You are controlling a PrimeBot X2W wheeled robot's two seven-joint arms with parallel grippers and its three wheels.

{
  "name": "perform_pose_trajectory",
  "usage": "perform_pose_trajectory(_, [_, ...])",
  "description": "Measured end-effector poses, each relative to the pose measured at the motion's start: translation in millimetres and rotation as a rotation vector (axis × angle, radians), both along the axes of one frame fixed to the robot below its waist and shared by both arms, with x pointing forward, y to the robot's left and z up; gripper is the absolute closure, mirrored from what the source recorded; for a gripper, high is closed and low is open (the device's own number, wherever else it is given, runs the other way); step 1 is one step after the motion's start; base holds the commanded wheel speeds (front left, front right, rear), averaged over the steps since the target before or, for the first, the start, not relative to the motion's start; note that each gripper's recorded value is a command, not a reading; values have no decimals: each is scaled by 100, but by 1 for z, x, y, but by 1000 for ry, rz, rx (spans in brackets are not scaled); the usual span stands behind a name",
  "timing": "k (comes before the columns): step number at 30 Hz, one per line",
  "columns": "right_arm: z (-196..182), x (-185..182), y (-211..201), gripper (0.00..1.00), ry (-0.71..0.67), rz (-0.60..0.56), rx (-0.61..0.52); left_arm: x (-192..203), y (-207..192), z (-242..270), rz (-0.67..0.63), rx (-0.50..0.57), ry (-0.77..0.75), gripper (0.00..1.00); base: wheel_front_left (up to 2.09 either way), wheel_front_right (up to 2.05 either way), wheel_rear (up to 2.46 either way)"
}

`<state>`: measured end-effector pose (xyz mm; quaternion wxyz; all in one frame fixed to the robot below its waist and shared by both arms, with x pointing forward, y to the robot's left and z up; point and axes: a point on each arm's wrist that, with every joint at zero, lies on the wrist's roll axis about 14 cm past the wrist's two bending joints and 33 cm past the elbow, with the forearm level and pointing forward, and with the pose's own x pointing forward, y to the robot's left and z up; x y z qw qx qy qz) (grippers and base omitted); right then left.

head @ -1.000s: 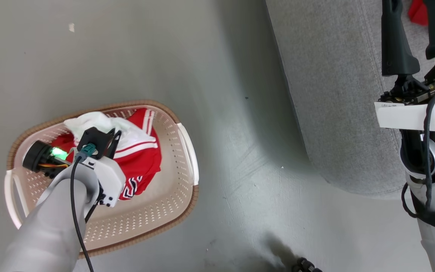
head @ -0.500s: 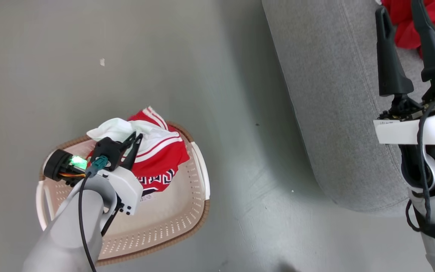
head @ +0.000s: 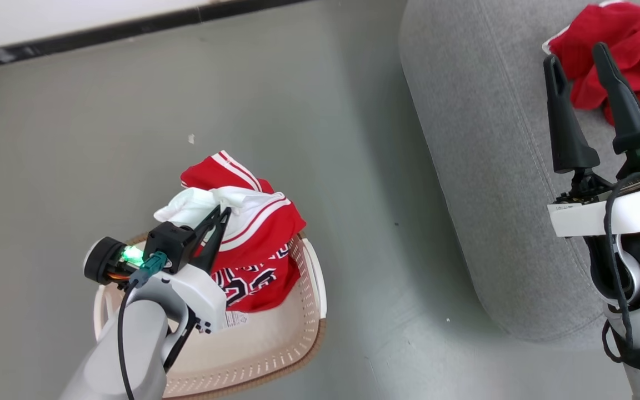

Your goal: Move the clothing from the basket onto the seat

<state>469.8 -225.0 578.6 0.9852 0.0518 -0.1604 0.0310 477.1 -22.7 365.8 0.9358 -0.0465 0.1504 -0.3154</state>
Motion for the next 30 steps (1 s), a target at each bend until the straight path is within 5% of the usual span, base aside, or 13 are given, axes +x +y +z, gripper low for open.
perform_pose_trajectory(30, [2, -62, 62, 0, 39, 188, 46, -35, 18, 133, 81, -158, -252, 100, 0, 0, 0])
